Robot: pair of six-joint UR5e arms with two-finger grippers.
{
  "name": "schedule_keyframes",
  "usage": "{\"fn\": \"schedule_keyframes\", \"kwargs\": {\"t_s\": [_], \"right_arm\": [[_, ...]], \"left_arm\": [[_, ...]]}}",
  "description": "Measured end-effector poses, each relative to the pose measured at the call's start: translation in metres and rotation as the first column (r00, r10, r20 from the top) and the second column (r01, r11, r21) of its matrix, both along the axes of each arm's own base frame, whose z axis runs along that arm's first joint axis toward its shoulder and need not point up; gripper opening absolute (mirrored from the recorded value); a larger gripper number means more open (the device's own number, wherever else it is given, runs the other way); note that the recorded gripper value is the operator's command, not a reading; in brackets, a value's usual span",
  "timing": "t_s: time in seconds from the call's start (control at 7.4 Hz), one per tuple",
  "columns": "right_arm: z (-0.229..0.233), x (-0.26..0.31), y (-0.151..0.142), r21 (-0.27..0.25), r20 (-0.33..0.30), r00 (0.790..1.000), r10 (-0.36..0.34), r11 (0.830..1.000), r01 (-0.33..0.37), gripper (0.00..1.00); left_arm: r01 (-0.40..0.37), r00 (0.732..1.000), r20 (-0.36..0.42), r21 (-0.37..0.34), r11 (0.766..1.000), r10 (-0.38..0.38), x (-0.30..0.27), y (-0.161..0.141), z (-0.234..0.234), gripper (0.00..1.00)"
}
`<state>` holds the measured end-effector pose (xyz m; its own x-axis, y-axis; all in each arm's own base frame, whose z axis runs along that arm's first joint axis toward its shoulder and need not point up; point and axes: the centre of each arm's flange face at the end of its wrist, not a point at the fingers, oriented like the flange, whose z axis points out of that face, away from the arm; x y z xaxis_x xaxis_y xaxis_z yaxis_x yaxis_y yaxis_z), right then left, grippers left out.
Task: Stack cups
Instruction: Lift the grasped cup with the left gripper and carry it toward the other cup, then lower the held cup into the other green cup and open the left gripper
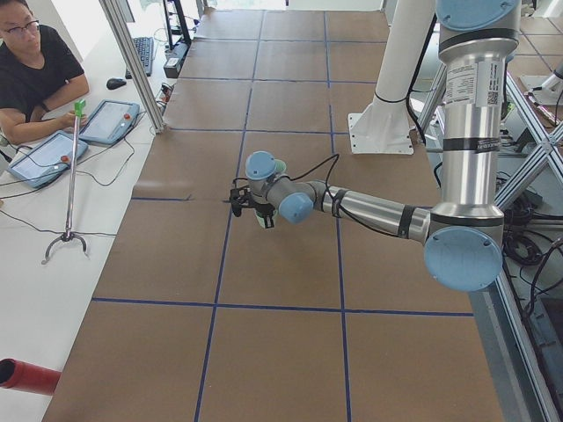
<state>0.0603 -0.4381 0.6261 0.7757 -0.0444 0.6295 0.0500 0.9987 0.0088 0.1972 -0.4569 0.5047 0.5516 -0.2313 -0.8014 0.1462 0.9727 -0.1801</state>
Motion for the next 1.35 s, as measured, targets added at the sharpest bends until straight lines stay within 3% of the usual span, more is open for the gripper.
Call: {"fn": "schedule_keyframes", "kwargs": {"t_s": [0.27, 0.54, 0.81, 1.35], "right_arm": [[0.0, 0.0, 0.0, 0.0, 0.0, 1.0, 0.0, 1.0, 0.0, 1.0], [0.0, 0.0, 0.0, 0.0, 0.0, 1.0, 0.0, 1.0, 0.0, 1.0], [0.0, 0.0, 0.0, 0.0, 0.0, 1.0, 0.0, 1.0, 0.0, 1.0], [0.0, 0.0, 0.0, 0.0, 0.0, 1.0, 0.0, 1.0, 0.0, 1.0]], "left_arm": [[0.065, 0.995, -0.076, -0.036, 0.997, -0.067, -0.006, 0.008, -0.058, 0.0], [0.138, 0.977, -0.143, -0.129, 0.982, -0.156, 0.01, 0.012, -0.12, 0.0], [0.169, 0.972, -0.129, -0.208, 0.963, -0.198, 0.068, 0.031, -0.146, 0.0], [0.193, 0.973, -0.082, -0.227, 0.955, -0.216, 0.099, 0.044, -0.148, 0.0]]}}
